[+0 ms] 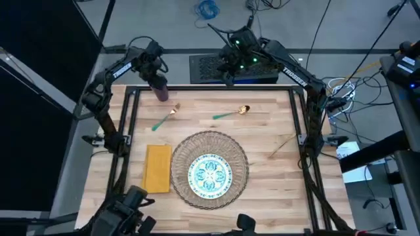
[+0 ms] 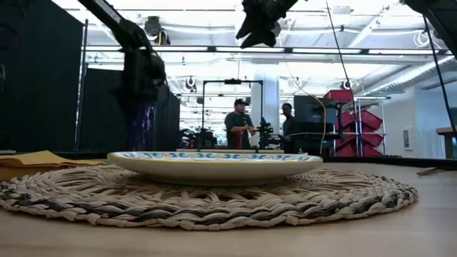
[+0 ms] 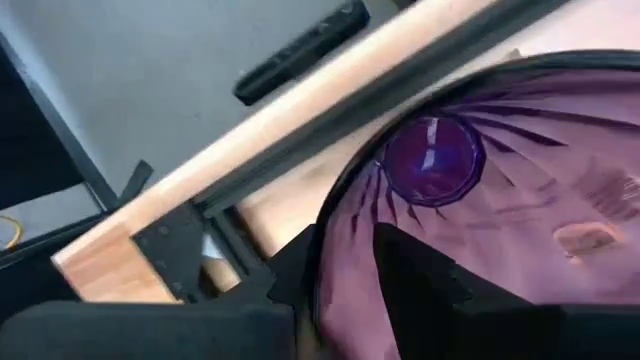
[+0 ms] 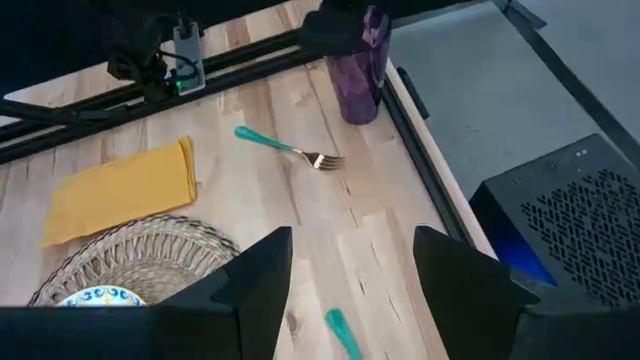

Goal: Set table place
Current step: Move the purple cup to the top center of the table

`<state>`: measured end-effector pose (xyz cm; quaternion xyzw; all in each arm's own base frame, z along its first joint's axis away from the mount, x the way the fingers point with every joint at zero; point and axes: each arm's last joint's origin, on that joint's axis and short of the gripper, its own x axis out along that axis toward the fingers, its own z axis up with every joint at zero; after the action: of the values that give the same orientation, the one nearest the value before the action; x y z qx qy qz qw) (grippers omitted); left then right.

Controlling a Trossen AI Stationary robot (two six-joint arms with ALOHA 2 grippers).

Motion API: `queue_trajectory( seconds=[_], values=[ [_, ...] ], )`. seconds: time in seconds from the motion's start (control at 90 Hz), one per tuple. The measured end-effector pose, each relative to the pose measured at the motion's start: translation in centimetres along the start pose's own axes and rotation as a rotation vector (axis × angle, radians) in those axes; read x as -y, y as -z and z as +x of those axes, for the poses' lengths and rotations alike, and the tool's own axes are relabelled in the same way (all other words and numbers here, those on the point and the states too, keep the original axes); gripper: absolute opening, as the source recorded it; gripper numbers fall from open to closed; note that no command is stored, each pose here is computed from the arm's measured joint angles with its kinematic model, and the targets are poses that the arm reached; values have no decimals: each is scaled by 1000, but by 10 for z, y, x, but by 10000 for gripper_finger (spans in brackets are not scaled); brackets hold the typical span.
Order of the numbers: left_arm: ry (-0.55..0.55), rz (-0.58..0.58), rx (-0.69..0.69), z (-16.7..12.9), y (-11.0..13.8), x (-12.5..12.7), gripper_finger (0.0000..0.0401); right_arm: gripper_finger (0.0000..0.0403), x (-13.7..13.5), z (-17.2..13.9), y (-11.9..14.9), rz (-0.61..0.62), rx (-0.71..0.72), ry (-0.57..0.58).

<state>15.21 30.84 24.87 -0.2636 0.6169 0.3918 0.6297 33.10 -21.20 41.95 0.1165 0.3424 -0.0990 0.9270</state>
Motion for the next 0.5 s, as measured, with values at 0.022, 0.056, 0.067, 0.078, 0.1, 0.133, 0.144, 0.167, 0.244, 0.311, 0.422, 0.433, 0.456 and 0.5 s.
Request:
queue_trajectory(
  seconds=[0.022, 0.056, 0.067, 0.078, 0.1, 0.133, 0.144, 0.167, 0.244, 0.311, 0.422, 0.433, 0.456, 0.5],
  values=[
    [2, 10, -6, 2, -1, 2, 82, 196, 0, -1, 0, -1, 0, 0],
    [5, 29, -14, 5, -2, 5, 80, 196, -1, -4, 0, -1, 5, 3],
    [6, 38, -17, 6, -3, 5, 79, 196, -1, -6, 0, -1, 6, 5],
    [7, 47, -18, 6, -3, 6, 77, 196, -1, -7, 0, -2, 8, 7],
    [9, 65, -21, 7, -4, 8, 72, 196, -1, -10, 0, -3, 13, 11],
    [10, 90, -21, 8, -4, 11, 59, 196, -2, -16, -1, -6, 25, 17],
    [11, 98, -20, 8, -5, 12, 54, 196, -2, -18, -1, -6, 29, 21],
    [14, 115, -18, 7, -5, 14, 40, 196, -2, -22, -1, -7, 37, 30],
    [19, 164, -9, 2, -3, 19, 10, 196, -2, -38, -2, -9, 66, 66],
    [14, 195, 9, -2, -3, 23, 4, 196, -1, -54, -2, -7, 92, 97],
    [18, 215, 41, -16, 0, 28, 1, 196, -3, -85, -1, 4, 153, 127],
    [22, 219, 47, -18, 0, 29, 1, 196, -3, -88, 0, 5, 159, 130],
    [30, 223, 60, -23, 1, 29, 1, 196, -4, -94, 0, 9, 171, 136],
    [48, 236, 93, -34, 3, 32, 1, 196, -5, -107, 2, 13, 193, 147]
  ],
)
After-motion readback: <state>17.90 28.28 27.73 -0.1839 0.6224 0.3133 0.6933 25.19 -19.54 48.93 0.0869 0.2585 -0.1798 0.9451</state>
